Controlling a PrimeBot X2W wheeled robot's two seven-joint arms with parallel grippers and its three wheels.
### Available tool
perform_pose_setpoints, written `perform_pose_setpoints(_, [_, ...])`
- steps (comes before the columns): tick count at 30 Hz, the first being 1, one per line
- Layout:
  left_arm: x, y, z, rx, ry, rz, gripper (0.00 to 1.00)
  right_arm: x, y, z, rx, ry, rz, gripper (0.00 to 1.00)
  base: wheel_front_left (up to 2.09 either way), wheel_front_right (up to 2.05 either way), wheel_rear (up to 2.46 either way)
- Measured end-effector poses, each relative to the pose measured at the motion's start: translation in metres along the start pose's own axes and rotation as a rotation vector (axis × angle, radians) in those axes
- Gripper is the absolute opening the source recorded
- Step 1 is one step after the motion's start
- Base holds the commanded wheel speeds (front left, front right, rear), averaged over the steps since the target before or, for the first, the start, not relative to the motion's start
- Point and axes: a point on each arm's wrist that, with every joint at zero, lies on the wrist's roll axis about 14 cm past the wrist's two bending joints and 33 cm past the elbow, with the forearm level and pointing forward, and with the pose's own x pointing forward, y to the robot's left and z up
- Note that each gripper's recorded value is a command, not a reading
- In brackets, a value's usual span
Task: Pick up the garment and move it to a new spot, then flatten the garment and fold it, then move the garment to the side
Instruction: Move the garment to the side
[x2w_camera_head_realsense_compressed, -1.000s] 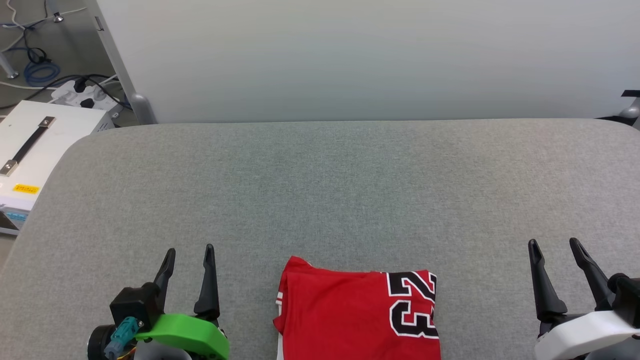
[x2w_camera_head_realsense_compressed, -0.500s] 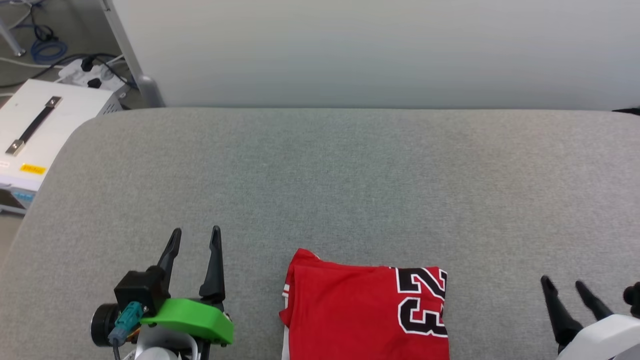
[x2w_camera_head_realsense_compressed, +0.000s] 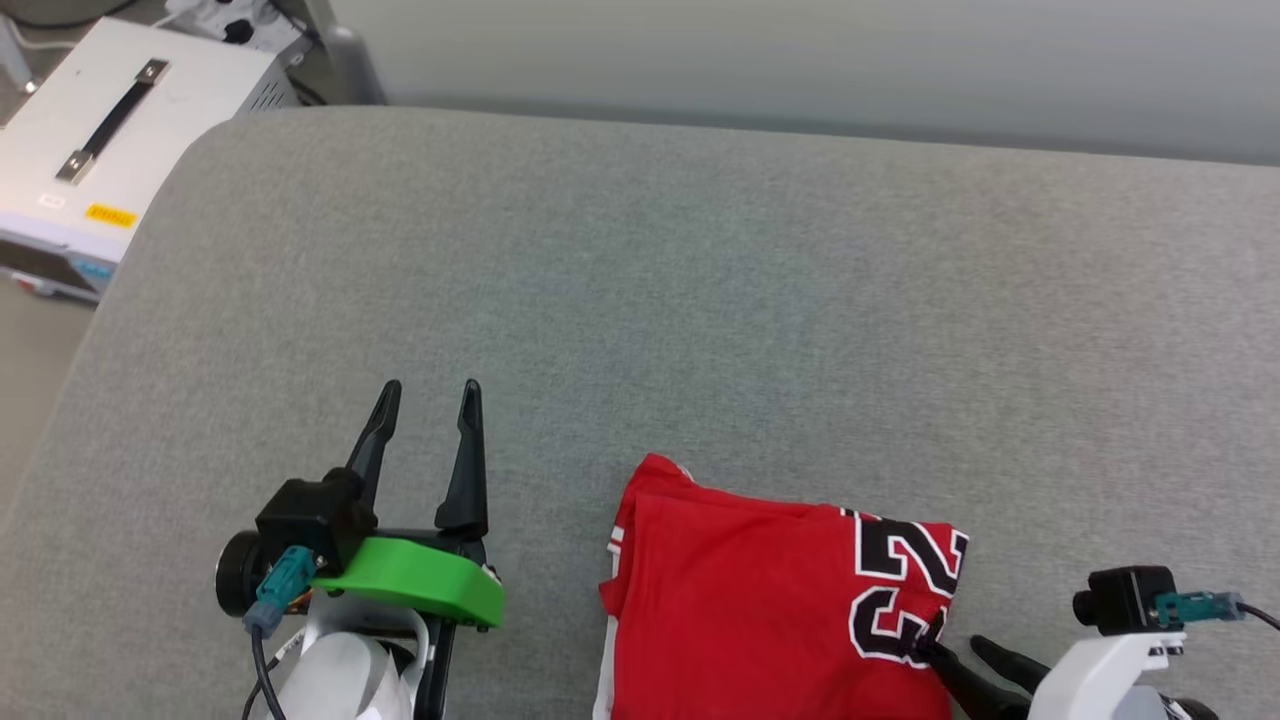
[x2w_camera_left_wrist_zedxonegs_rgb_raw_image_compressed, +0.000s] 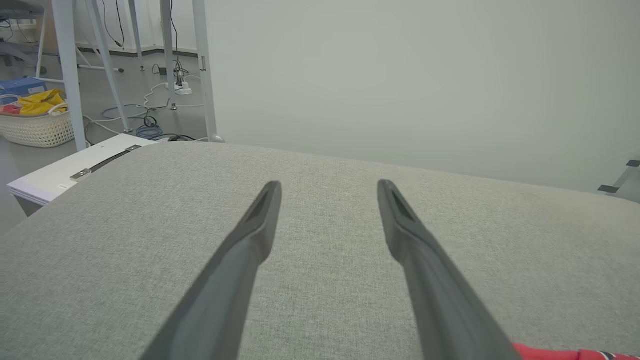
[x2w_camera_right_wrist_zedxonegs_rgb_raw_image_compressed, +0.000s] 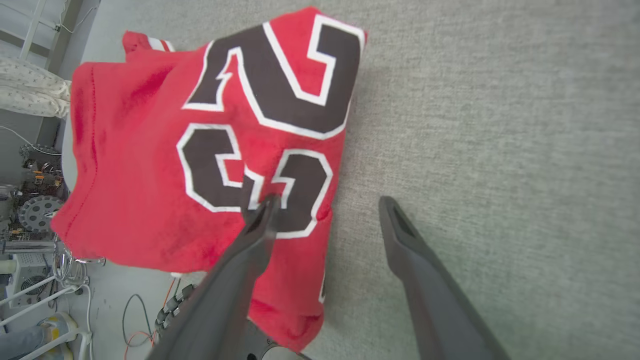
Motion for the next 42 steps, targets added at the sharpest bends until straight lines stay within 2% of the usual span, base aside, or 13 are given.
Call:
perform_pose_setpoints(10, [0.002, 0.016, -0.012, 0.010, 0.030, 0.047, 1.00, 0.039, 0.015, -0.018, 0.008, 0.134, 0.084, 1.00, 0.00, 0.00, 0.00])
perform_pose_setpoints(11, [0.002, 0.017, -0.013, 0.012, 0.032, 0.052, 1.00, 0.041, 0.016, -0.018, 0.014, 0.140, 0.090, 0.47, 0.00, 0.00, 0.00])
perform_pose_setpoints(12, [0.002, 0.018, -0.014, 0.013, 0.035, 0.053, 1.00, 0.043, 0.018, -0.020, 0.017, 0.151, 0.097, 0.15, 0.00, 0.00, 0.00])
perform_pose_setpoints(13, [0.002, 0.018, -0.016, 0.012, 0.038, 0.054, 1.00, 0.044, 0.019, -0.021, 0.021, 0.156, 0.103, 0.00, 0.00, 0.00, 0.00])
perform_pose_setpoints(21, [0.002, 0.017, -0.011, 0.010, 0.024, 0.049, 1.00, 0.042, 0.023, -0.014, 0.008, 0.135, 0.116, 0.00, 0.00, 0.00, 0.00])
perform_pose_setpoints(28, [-0.003, 0.012, -0.003, 0.019, 0.001, 0.030, 1.00, 0.024, 0.012, -0.002, -0.040, 0.087, 0.074, 0.00, 0.00, 0.00, 0.00])
perform_pose_setpoints(33, [-0.005, 0.000, -0.008, 0.020, 0.015, -0.013, 1.00, -0.002, -0.022, 0.005, -0.123, 0.075, -0.045, 0.00, 0.00, 0.00, 0.00])
perform_pose_setpoints(34, [0.005, -0.023, -0.007, 0.008, 0.007, -0.083, 1.00, -0.030, -0.058, 0.011, -0.179, 0.072, -0.180, 0.00, 0.00, 0.00, 0.00])
perform_pose_setpoints(37, [0.013, -0.043, -0.009, -0.002, 0.006, -0.142, 1.00, -0.051, -0.082, 0.019, -0.223, 0.080, -0.279, 0.00, 0.00, 0.00, 0.00])
perform_pose_setpoints(42, [0.029, -0.084, -0.015, 0.007, 0.008, -0.267, 1.00, -0.082, -0.107, 0.052, -0.249, 0.002, -0.407, 0.00, 0.00, 0.00, 0.00])
